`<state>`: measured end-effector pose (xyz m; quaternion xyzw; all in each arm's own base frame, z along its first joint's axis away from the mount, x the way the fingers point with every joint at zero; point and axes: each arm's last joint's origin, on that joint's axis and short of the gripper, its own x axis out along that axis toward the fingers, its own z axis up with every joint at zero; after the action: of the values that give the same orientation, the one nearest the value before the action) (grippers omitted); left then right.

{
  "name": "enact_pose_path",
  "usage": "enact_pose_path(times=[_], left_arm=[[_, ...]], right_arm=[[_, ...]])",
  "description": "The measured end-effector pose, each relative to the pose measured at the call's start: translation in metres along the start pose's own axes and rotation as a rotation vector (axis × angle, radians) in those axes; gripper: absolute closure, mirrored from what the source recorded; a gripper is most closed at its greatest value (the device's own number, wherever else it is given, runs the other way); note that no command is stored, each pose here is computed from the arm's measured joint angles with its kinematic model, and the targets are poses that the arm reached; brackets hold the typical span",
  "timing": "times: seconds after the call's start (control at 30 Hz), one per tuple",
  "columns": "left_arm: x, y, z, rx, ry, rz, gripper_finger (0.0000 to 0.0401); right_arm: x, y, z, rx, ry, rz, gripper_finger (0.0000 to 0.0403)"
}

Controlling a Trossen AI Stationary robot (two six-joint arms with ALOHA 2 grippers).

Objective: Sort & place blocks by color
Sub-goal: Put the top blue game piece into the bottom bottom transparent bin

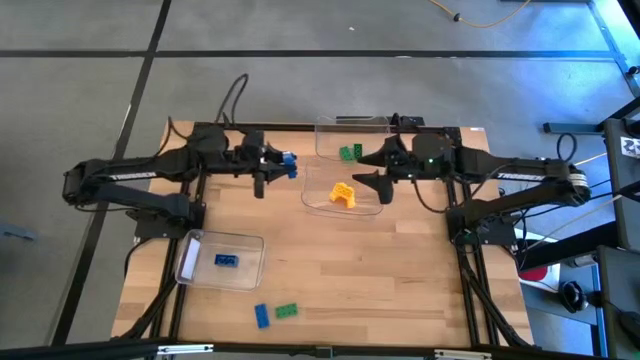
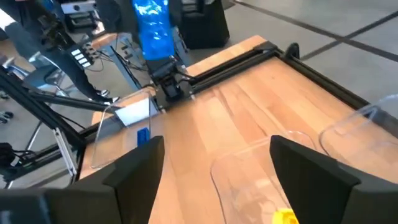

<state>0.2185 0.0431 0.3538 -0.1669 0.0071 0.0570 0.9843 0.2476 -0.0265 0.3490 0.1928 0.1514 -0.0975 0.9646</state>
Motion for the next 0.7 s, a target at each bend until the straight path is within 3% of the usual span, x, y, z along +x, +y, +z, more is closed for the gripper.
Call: enact_pose_path(times=[0.37,0.7], left_arm=[[-0.028,-0.015,-0.015,-0.029,-0.052,0.013,0.0276],[-0.033,-0.017,-0.012,-0.024,-0.063,-0.010,0.0276]], right_arm=[[-0.012,0.000,0.003,-0.132,-0.019,-0.005,0.0108],[-0.012,0.001,0.003,-0.129,-0.022,-0.004,0.0108]])
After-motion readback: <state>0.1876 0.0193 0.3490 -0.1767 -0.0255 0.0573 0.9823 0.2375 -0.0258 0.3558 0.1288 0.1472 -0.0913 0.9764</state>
